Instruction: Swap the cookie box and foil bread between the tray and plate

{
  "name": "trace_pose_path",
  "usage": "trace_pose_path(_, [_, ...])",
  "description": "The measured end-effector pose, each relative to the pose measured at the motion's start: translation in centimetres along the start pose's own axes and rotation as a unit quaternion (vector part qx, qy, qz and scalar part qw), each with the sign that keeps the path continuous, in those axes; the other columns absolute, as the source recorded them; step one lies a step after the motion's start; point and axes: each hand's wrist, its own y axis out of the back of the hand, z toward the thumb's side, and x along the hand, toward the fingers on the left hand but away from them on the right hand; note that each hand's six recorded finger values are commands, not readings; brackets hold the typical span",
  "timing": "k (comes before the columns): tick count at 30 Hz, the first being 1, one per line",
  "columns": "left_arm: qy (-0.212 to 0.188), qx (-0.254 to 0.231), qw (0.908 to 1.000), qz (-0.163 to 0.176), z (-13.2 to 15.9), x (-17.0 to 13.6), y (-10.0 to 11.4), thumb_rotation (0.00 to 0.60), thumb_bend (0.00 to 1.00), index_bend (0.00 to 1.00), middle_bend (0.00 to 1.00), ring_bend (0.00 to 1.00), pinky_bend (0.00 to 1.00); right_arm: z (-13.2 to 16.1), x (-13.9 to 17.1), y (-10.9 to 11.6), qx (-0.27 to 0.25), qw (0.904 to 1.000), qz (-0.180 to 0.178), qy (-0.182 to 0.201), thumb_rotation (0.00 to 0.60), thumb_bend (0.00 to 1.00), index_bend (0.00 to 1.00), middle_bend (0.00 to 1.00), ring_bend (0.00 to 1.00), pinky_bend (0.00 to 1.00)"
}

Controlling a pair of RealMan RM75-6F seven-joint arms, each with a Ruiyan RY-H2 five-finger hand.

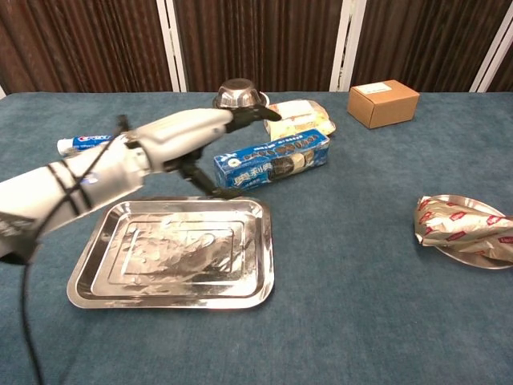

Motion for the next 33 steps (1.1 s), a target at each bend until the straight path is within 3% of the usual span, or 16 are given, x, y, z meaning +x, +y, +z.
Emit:
trace_pose_path(3, [0.054,0.012,0.9984,0.004,-3.0,-5.9,1.3,0.6,0.29,0.0,0.0,0.0,0.0,0.4,-1.7,-1.3,0.009,0.9993,0.036,-0.002,0.6,0.18,0.1,0.02,0.0,0.1])
trace_pose_path(6, [0.11,0.023,0.9936,0.0,-5.7,-10.8,1.9,0.6,0.29,0.0,0.0,0.0,0.0,0.5,-3.5,-2.9,0.014,0.9969,0.076,-0.011,0.6,0.21,0.24,0.11,0.01,0.21])
trace_pose_path(9, [0.14,0.027,0.9898,-0.007,-7.1,-13.1,2.1,0.6,0.29,0.0,0.0,0.0,0.0,0.8,-5.1,-3.8,0.011,0.9957,0.09,-0.023,0.6,0.29,0.42,0.25,0.13,0.33])
trace_pose_path(15, [0.153,0.026,0.9878,-0.004,-8.0,-14.0,2.5,0.6,0.3,0.0,0.0,0.0,0.0,1.1,-7.1,-5.2,0.021,0.9943,0.099,-0.033,0.6,0.3,0.52,0.32,0.21,0.38])
trace_pose_path(24, [0.171,0.026,0.9849,-0.003,-9.2,-14.5,2.7,0.6,0.31,0.0,0.0,0.0,0.0,1.2,-8.9,-6.4,0.03,0.993,0.106,-0.045,0.6,0.4,0.83,0.56,0.51,0.61])
trace_pose_path(28, [0.171,0.028,0.9848,-0.002,-9.3,-14.6,2.7,0.6,0.31,0.0,0.0,0.0,0.0,1.5,-9.0,-5.9,0.025,0.9944,0.093,-0.042,0.6,0.45,0.9,0.61,0.57,0.65])
trace_pose_path(33, [0.179,0.031,0.9834,0.003,-9.6,-14.7,3.0,0.6,0.32,0.0,0.0,0.0,0.0,2.7,-8.7,-4.0,0.011,0.9979,0.059,-0.024,0.6,0.48,0.91,0.63,0.58,0.65])
